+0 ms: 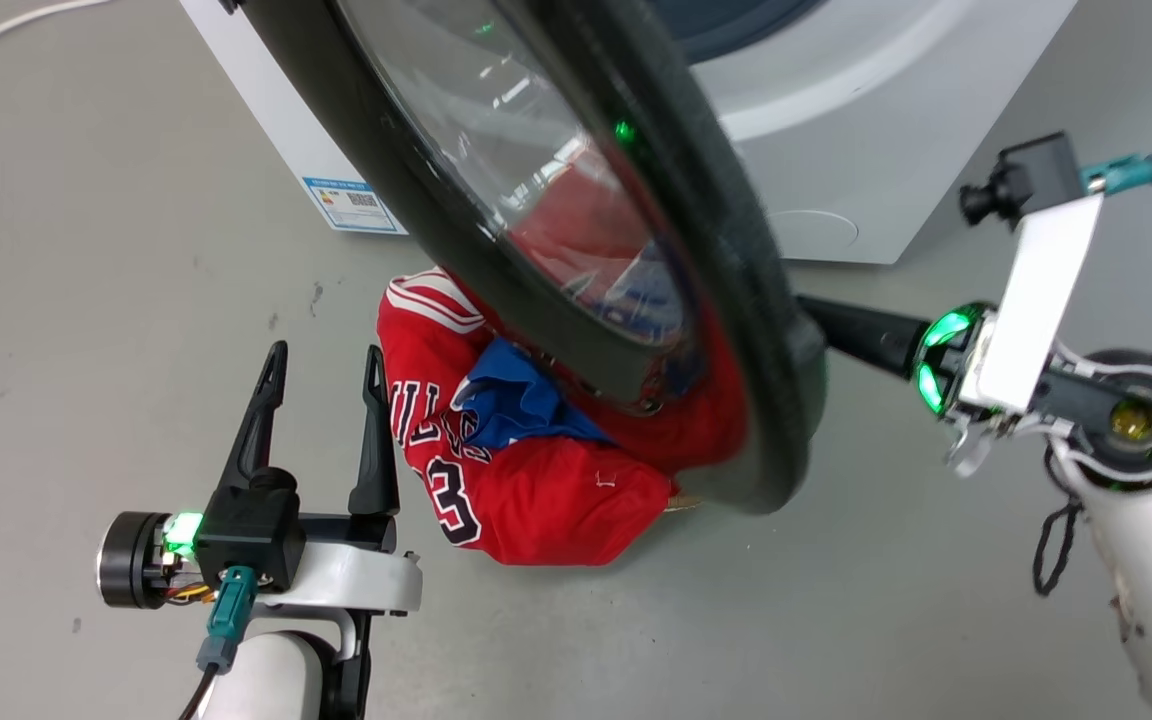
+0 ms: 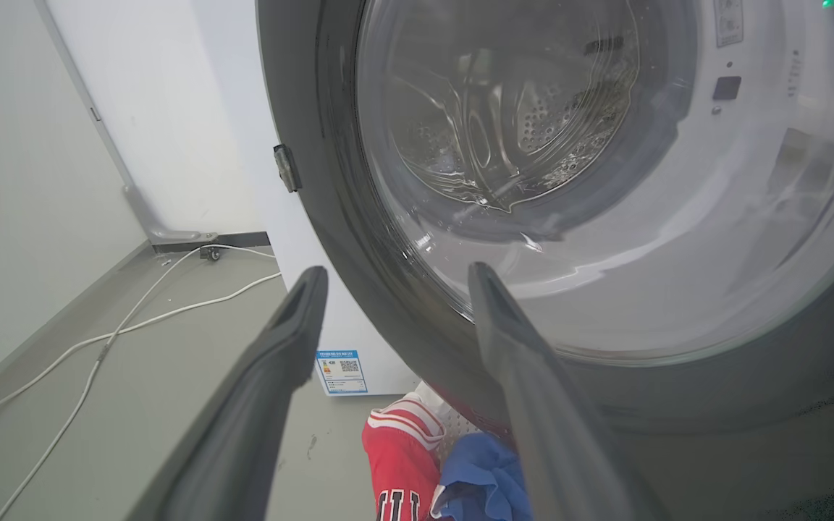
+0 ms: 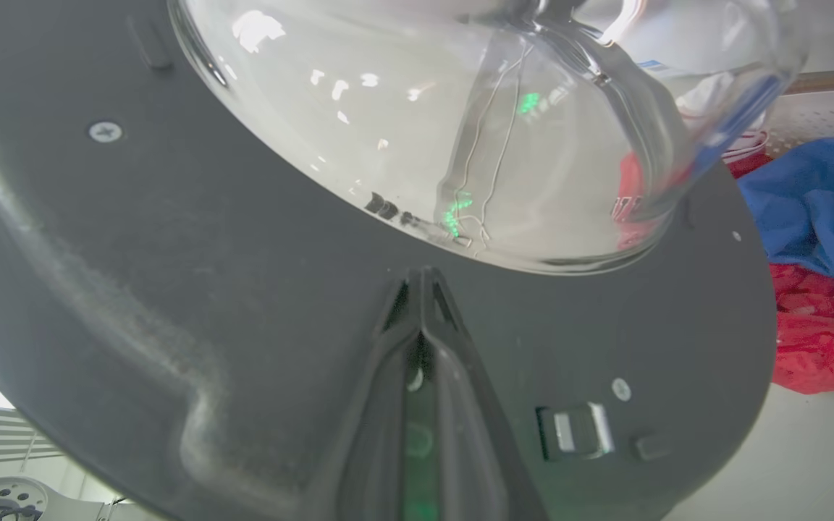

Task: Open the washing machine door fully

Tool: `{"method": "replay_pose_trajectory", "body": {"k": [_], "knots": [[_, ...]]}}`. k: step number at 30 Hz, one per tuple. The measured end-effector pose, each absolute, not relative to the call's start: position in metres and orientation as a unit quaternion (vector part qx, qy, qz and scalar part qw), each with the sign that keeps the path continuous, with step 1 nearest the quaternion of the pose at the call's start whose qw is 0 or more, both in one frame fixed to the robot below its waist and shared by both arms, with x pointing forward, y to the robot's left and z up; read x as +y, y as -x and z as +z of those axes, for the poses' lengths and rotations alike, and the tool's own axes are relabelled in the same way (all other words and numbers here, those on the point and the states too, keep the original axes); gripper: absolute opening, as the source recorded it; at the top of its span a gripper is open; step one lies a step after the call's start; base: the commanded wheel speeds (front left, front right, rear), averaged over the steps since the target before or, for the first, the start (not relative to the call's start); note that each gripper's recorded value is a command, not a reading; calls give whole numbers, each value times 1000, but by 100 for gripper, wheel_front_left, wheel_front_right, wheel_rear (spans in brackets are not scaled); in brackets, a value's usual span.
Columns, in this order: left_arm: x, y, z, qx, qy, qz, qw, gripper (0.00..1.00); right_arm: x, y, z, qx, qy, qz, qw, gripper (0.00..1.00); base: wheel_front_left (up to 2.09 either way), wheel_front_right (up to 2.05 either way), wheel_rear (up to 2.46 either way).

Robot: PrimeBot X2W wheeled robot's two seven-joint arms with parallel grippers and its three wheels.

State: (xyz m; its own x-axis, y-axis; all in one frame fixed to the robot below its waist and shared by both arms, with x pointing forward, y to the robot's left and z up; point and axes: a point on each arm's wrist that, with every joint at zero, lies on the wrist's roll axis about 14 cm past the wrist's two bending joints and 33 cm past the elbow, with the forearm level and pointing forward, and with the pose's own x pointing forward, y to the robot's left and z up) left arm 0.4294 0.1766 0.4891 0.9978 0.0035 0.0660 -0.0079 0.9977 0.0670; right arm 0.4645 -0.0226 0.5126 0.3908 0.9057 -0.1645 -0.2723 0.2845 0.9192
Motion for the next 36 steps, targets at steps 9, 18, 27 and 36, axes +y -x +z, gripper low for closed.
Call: {"method": "replay_pose_trajectory", "body": {"k": [9,18,27,36], "knots": [[180,-415,500,-43,-37,8,998,100,10,-414,525,379,-435,463,673,0,0,0,0],[184,-401,507,-49,-39,17,998,100,36,-377,533,392,-439,497,638,0,0,0,0],[187,-390,511,-52,-40,23,998,100,39,-359,529,398,-452,489,631,0,0,0,0],[186,-372,519,-62,-42,24,997,100,6,-375,537,311,-493,411,701,0,0,0,0]]}}
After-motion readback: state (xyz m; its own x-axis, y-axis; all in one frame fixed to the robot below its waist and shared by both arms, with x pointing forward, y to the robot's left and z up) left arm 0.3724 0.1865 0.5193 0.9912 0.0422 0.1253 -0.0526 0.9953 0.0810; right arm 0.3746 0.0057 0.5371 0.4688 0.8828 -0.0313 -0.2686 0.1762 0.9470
